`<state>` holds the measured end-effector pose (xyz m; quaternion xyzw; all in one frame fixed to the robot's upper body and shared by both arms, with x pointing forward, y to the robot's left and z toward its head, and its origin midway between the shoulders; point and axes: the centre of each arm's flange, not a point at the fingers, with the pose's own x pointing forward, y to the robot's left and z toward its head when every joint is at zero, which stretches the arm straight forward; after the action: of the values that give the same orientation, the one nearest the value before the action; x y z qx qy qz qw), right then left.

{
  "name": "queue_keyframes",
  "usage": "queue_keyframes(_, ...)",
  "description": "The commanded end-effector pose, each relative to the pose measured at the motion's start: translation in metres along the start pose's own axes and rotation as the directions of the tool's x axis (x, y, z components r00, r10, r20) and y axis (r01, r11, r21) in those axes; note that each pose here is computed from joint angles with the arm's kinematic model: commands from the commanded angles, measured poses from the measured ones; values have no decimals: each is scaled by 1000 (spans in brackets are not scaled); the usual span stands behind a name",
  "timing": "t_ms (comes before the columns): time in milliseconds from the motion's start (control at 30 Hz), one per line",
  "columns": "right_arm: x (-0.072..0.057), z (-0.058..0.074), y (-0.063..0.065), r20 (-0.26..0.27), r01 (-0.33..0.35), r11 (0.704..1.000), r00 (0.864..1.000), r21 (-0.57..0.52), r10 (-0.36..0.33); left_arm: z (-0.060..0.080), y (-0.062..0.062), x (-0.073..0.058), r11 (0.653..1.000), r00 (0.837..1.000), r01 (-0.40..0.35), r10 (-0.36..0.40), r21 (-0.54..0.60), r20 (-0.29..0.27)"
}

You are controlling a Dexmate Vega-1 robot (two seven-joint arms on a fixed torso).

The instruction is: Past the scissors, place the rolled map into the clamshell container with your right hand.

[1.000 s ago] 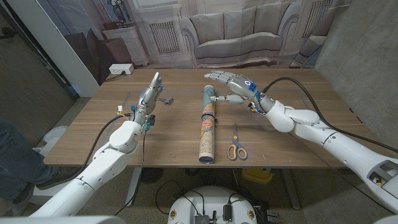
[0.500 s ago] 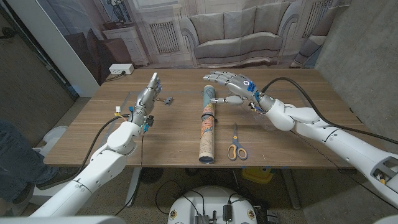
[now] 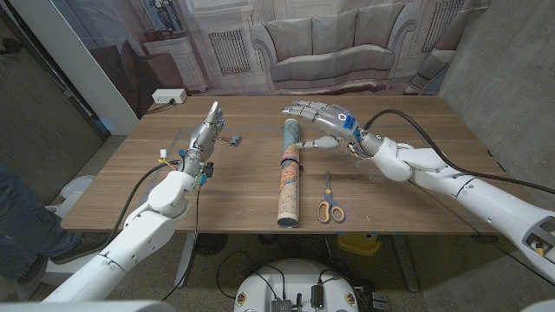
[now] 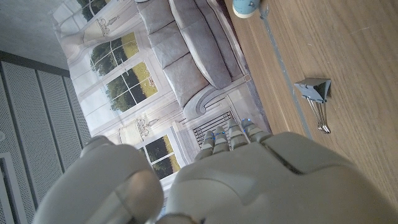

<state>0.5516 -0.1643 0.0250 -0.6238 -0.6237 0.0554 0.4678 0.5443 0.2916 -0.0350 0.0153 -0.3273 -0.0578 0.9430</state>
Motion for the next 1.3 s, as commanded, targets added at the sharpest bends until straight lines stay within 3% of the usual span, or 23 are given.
queue_keyframes(33, -3, 4, 3, -7, -61, 996, 998, -64, 61, 0, -1, -6, 1000, 1000, -4, 4, -4, 2)
queue_keyframes(500, -2, 4, 5, -3, -152, 973, 988, -172, 153, -1, 4, -11, 1000, 1000, -18, 18, -5, -4)
queue_keyframes(1033, 8, 10, 5, 44, -202, 957, 975, -210, 216, 3, 10, -11, 1000, 1000, -24, 25, 6, -10)
queue_keyframes(1300, 9, 9, 9, 39, -227, 949, 970, -218, 241, 4, 12, -11, 1000, 1000, -23, 23, 10, -10)
